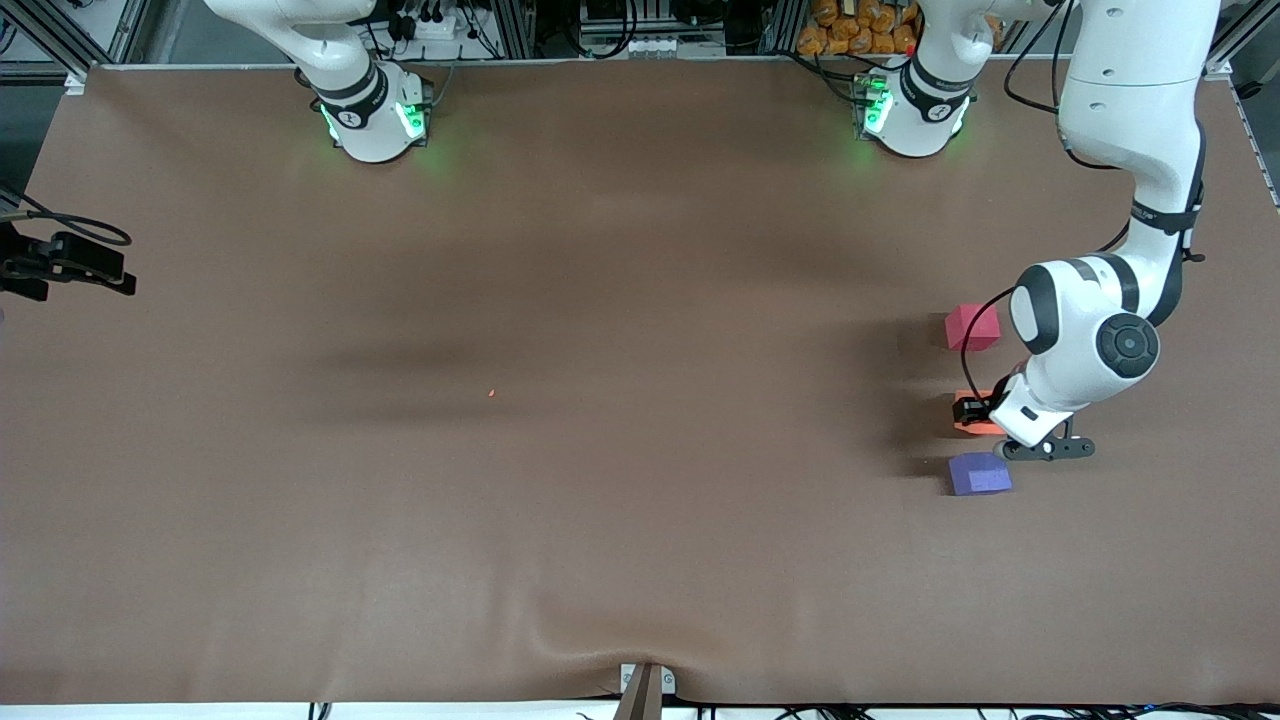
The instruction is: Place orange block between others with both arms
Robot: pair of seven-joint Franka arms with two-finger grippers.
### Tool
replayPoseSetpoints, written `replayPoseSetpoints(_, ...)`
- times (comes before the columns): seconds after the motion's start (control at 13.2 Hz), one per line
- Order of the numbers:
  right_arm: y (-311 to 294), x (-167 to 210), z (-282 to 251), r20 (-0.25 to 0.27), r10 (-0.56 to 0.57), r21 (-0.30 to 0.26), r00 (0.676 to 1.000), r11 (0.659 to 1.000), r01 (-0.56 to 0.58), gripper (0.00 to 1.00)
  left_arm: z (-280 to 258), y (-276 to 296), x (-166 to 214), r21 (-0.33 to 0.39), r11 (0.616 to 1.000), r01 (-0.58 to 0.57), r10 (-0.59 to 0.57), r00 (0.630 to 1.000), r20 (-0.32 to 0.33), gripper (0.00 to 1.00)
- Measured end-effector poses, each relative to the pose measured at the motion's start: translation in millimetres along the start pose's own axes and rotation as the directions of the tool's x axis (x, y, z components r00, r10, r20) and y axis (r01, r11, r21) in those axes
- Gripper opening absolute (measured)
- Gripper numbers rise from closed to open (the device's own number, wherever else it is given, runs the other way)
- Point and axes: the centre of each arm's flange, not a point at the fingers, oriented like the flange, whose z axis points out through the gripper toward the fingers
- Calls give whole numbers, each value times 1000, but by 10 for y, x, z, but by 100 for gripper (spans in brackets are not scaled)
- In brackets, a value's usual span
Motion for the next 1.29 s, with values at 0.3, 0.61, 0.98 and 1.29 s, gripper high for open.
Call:
replayPoseSetpoints(0.3,14,-2,-2,0,3,0,1000,1000,-3,100,92,-85,-72,0,1000,20,-20,1000,22,78)
replayPoseSetpoints(0.61,16,-3,-2,0,3,0,1000,1000,-3,100,31,-32,-50,-5,1000,11,-11,1000,8,100)
replayPoseSetpoints(0.98,18,-3,-7,-1,3,-1,1000,1000,-3,100,-962,68,117,-53,999,-6,2,996,-86,100)
replayPoseSetpoints(1.29,19,-3,-9,-2,3,-1,1000,1000,-3,100,-1886,104,231,-89,996,-25,16,995,-95,100)
